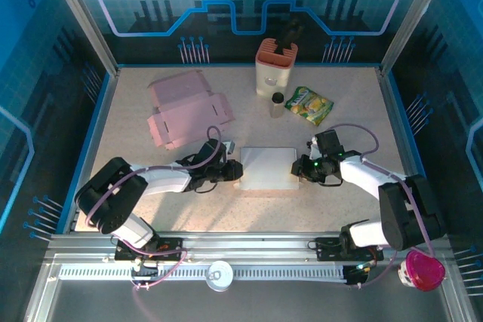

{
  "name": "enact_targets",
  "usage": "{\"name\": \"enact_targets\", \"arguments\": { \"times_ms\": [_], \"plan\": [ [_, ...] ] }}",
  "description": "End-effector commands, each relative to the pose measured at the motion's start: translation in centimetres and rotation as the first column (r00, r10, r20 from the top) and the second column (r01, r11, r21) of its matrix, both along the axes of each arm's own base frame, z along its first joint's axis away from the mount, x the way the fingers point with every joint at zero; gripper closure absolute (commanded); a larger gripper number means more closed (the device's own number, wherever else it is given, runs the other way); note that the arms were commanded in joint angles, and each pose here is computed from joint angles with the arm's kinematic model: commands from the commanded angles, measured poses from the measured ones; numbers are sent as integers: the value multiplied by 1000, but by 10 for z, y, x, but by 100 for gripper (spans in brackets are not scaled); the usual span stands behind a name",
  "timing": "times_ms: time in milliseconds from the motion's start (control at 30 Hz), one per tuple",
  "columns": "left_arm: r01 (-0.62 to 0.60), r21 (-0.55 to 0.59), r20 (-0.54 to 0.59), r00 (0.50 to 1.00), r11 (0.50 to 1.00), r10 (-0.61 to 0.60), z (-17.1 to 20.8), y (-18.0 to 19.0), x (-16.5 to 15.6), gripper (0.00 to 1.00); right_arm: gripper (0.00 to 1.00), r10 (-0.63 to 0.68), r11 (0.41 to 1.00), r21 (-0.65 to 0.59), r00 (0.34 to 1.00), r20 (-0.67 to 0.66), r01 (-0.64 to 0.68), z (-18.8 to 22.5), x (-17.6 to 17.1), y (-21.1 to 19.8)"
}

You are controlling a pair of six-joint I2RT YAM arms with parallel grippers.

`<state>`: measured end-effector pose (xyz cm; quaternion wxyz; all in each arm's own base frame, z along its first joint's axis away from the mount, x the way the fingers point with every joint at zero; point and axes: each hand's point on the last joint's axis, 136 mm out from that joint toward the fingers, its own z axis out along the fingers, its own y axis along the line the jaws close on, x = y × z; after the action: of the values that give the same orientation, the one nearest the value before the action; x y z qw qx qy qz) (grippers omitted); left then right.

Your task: Fold the paper box

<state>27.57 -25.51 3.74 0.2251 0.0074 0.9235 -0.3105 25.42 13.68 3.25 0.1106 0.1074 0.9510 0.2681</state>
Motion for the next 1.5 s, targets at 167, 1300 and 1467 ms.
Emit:
{"name": "enact_targets", "arguments": {
  "times_ms": [167, 1300, 1467],
  "plan": [
    [-24, 36, -52, 998, 999, 26, -15, 16, -11, 84, 45, 42, 999, 2, 998, 44, -42, 9, 6, -2],
    [-119, -115, -108, 988, 986, 107, -35, 42, -7, 86, 34, 109, 871, 463, 984, 145, -164, 42, 16, 72],
    [-97, -123, -67, 994, 988, 89, -17, 38, -1, 73, 45, 67, 847, 515, 988, 140, -131, 47, 22, 76]
  ]
}}
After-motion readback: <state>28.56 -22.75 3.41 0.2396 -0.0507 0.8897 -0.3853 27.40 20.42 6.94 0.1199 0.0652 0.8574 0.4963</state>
